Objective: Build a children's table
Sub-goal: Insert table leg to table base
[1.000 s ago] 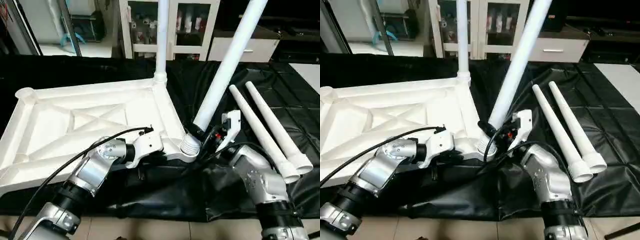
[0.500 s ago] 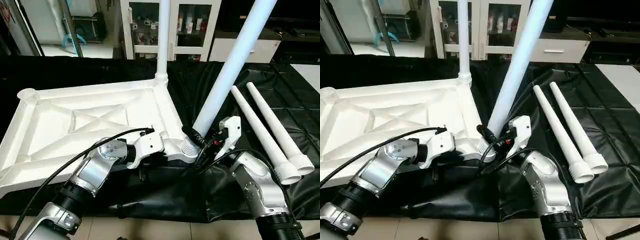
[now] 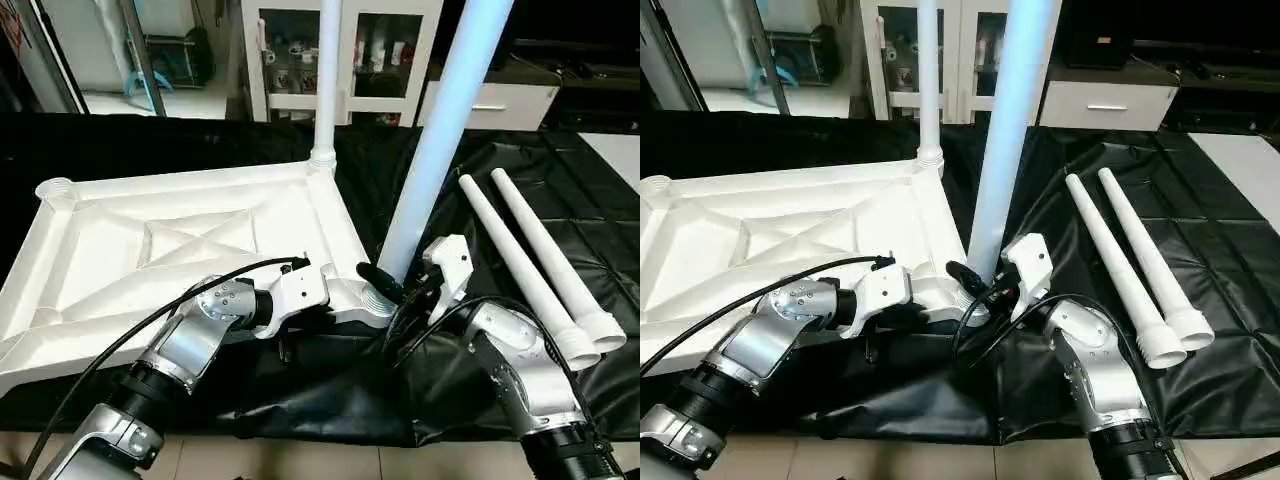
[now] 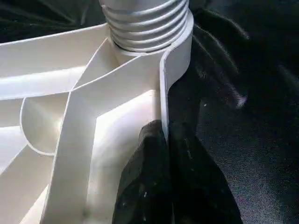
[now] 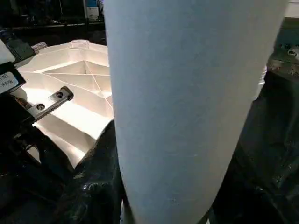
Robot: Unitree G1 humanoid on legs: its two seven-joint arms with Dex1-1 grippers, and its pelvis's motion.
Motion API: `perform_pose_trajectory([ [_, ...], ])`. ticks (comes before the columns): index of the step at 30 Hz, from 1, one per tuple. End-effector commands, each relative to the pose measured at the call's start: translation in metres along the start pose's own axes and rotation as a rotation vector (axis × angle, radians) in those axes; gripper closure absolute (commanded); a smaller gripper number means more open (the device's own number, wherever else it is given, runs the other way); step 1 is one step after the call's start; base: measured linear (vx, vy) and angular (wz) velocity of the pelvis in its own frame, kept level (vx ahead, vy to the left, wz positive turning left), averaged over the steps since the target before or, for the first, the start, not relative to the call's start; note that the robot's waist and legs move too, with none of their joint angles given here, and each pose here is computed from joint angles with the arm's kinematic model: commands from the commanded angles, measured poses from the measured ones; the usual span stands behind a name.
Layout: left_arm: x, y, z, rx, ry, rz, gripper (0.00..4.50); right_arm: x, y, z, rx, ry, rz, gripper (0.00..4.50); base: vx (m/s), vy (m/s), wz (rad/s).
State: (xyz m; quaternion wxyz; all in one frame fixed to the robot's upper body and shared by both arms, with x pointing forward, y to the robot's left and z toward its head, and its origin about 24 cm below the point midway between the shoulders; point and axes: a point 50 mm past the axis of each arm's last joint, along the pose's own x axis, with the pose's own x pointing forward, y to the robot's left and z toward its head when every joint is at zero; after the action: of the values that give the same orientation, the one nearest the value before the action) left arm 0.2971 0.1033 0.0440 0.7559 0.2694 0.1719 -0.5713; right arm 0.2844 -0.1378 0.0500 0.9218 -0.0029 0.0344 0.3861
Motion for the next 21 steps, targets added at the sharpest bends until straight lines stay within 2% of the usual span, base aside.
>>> perform_pose_trajectory([
  [1, 0.002, -0.003, -0.007, -0.012, 0.023, 0.005, 4.50, -0.019, -0.008, -0.037, 0.101, 0.163, -0.101, 2.62, 0.000, 0.000, 0.00],
  [14, 0.002, -0.003, -0.008, -0.028, 0.013, 0.031, 4.50, -0.021, -0.007, -0.042, 0.102, 0.150, -0.161, 2.62, 0.000, 0.000, 0.00],
  [17, 0.001, 0.001, -0.008, -0.056, 0.009, 0.071, 4.50, -0.018, -0.014, -0.045, 0.084, 0.172, -0.261, 2.62, 0.000, 0.000, 0.00],
  [19, 0.004, 0.008, -0.007, -0.093, 0.020, 0.143, 4.50, -0.014, -0.025, -0.047, 0.078, 0.192, -0.423, 2.63, 0.000, 0.000, 0.00],
  [21, 0.005, 0.010, -0.006, -0.102, 0.023, 0.160, 4.50, -0.013, -0.027, -0.047, 0.083, 0.194, -0.456, 2.63, 0.000, 0.000, 0.00],
])
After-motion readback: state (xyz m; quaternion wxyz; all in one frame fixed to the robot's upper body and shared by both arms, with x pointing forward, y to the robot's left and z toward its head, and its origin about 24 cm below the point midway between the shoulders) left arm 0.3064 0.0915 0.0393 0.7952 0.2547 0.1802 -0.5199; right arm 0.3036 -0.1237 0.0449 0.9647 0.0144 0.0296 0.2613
